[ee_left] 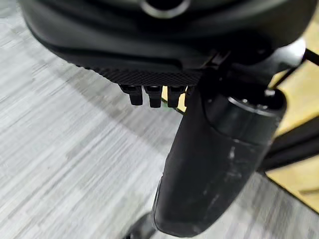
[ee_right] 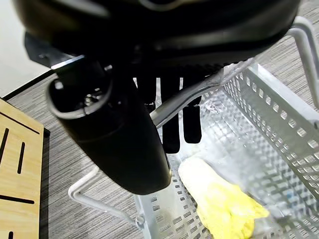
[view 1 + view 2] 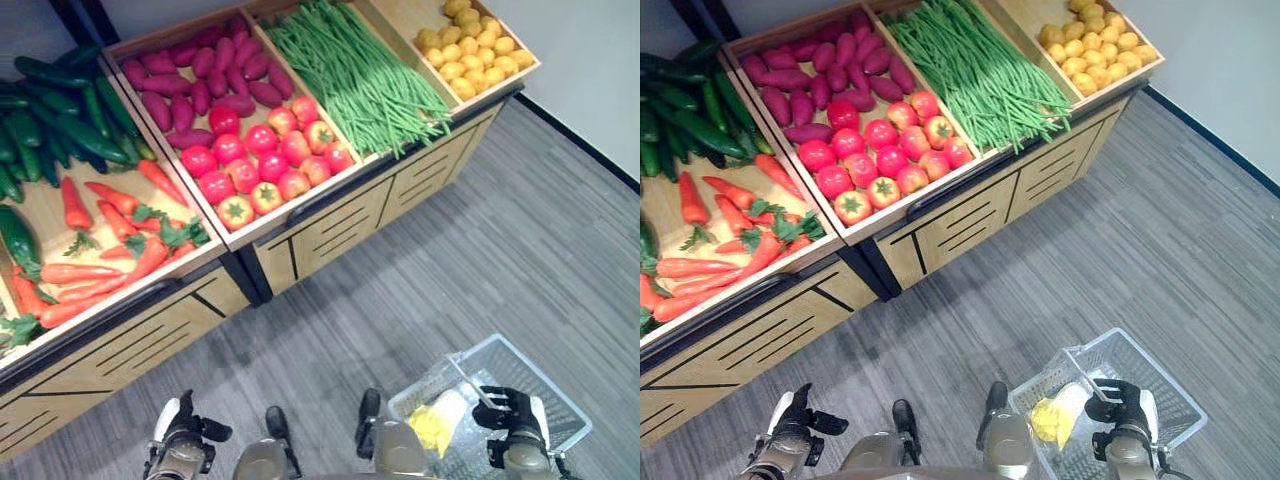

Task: Get the vegetables into the basket

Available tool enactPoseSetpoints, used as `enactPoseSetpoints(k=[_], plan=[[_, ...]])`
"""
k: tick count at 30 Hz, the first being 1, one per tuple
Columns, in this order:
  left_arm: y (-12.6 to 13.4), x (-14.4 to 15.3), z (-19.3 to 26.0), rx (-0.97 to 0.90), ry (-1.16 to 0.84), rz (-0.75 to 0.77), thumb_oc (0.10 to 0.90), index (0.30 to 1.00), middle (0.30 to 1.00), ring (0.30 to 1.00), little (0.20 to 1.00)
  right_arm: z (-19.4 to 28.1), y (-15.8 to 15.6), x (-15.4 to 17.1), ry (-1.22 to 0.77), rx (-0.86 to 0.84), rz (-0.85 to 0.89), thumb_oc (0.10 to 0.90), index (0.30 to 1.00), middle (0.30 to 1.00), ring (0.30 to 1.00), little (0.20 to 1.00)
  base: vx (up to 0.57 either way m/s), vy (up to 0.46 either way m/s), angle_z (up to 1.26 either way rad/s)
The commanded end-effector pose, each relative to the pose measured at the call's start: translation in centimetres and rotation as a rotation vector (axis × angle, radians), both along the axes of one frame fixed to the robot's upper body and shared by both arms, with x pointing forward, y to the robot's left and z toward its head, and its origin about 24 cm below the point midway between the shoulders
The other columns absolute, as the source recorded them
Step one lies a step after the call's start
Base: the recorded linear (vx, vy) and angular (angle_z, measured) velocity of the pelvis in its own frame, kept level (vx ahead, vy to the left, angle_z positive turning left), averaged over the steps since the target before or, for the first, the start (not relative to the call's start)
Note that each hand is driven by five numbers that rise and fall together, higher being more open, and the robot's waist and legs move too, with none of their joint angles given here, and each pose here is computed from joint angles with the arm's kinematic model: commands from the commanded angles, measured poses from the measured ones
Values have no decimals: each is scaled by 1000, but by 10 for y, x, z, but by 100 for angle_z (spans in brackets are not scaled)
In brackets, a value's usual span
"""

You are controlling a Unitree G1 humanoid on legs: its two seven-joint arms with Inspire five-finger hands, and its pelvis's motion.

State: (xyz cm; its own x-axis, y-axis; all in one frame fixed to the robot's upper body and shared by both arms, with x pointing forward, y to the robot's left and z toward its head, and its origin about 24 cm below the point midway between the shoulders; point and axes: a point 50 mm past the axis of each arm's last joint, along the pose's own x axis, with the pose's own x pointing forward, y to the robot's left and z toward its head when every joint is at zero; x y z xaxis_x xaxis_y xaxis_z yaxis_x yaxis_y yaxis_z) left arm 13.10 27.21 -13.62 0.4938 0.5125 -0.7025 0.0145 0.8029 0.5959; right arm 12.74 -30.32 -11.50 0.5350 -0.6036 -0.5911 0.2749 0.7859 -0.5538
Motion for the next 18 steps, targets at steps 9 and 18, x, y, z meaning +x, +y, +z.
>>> enactPoseSetpoints(k=[9, 18], plan=[[47, -5, 20, 119, -99, 173, 900, 1000, 1000, 1000, 1000, 2, 13, 13, -56, 5, 74, 400, 300, 300, 300, 300, 199, -147, 87], [57, -20, 23, 175, -173, 423, 900, 1000, 1000, 1000, 1000, -9, -2, -20, 87, -33, 13, 400, 300, 300, 300, 300, 59, -170, 30]])
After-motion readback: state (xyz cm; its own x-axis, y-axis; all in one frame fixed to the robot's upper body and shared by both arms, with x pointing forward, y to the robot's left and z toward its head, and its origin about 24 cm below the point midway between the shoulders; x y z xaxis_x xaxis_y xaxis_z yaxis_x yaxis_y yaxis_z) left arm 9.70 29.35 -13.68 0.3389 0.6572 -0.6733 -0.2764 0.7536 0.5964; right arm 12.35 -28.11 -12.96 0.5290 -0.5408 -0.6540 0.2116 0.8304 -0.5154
